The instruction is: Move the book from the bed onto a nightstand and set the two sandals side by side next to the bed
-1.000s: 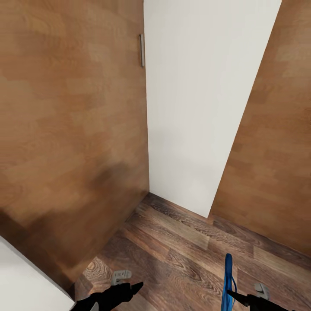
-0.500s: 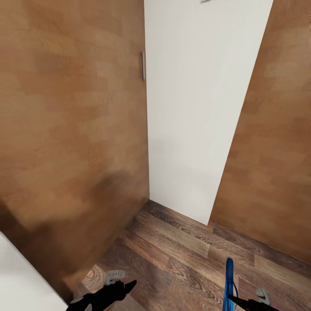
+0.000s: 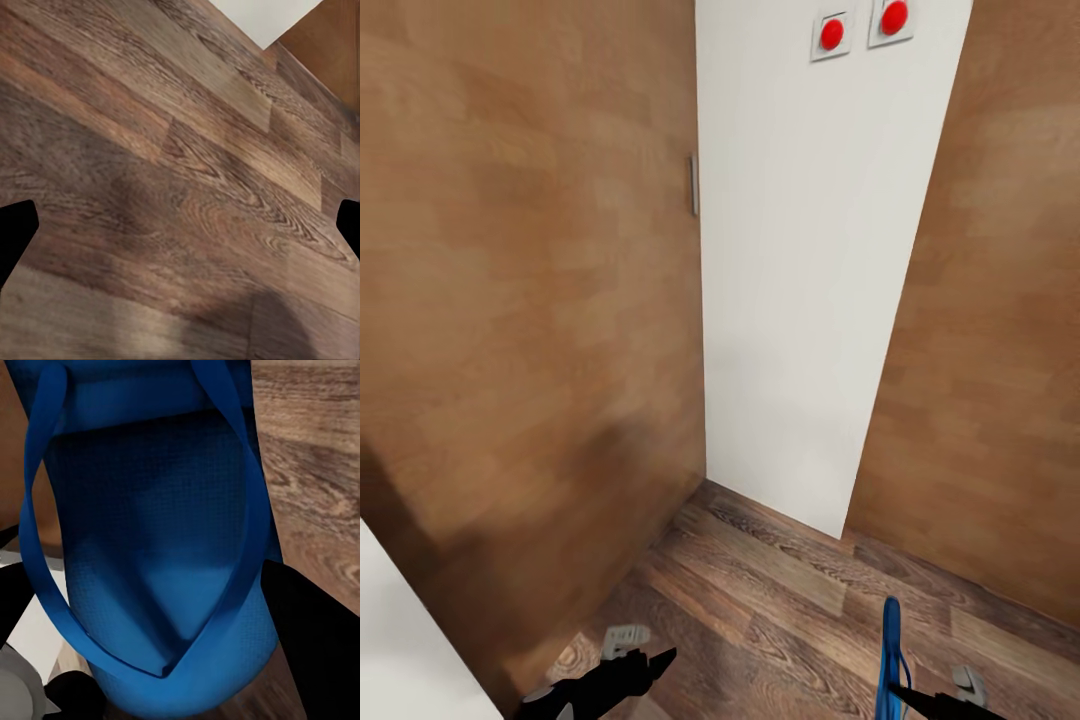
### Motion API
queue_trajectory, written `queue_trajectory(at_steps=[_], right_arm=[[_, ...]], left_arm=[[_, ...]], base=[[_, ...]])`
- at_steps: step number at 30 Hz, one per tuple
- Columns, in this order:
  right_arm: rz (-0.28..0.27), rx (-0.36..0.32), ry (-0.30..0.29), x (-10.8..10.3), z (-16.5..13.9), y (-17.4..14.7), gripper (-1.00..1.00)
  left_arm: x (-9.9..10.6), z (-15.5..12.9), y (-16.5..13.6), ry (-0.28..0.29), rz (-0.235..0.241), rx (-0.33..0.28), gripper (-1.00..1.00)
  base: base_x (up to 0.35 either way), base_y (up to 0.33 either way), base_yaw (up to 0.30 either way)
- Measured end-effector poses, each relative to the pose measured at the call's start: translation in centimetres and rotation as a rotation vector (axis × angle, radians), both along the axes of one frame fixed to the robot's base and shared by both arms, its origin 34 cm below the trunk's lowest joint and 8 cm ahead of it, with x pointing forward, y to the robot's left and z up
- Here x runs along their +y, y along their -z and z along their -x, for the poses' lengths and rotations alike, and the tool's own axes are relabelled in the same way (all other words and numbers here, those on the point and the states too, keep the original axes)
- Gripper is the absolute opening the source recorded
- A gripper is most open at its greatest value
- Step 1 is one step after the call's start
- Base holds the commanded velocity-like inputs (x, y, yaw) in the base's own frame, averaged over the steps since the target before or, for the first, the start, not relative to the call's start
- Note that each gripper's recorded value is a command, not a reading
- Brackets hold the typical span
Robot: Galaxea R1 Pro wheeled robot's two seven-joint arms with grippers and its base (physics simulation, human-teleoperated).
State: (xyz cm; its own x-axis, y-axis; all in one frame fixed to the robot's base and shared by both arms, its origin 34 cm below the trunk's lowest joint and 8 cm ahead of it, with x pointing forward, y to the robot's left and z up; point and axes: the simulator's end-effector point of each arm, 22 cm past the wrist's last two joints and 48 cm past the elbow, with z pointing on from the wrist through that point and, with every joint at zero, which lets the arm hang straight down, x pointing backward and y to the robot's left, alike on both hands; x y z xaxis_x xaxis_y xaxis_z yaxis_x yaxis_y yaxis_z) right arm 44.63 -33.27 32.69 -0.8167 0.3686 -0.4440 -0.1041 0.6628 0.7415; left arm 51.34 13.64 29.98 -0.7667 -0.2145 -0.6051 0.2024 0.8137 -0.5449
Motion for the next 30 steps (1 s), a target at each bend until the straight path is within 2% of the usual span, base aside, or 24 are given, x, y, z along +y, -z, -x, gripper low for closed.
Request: queue_trajectory(at_steps=[10, 30], right_arm=[[0.000, -0.041, 0.000, 0.0, -0.7, -1.6, -1.00], [0.001, -0.040, -0.001, 0.0, -1.7, -5.4, -1.00]], left_arm=[[-0.1, -0.8, -1.9, 0.002, 0.001, -0.041, 1.00], [-0.2, -1.8, -5.7, 0.003, 0.000, -0.040, 1.00]], base=[[0.000, 0.000, 0.000], [0.000, 0.000, -0.011]])
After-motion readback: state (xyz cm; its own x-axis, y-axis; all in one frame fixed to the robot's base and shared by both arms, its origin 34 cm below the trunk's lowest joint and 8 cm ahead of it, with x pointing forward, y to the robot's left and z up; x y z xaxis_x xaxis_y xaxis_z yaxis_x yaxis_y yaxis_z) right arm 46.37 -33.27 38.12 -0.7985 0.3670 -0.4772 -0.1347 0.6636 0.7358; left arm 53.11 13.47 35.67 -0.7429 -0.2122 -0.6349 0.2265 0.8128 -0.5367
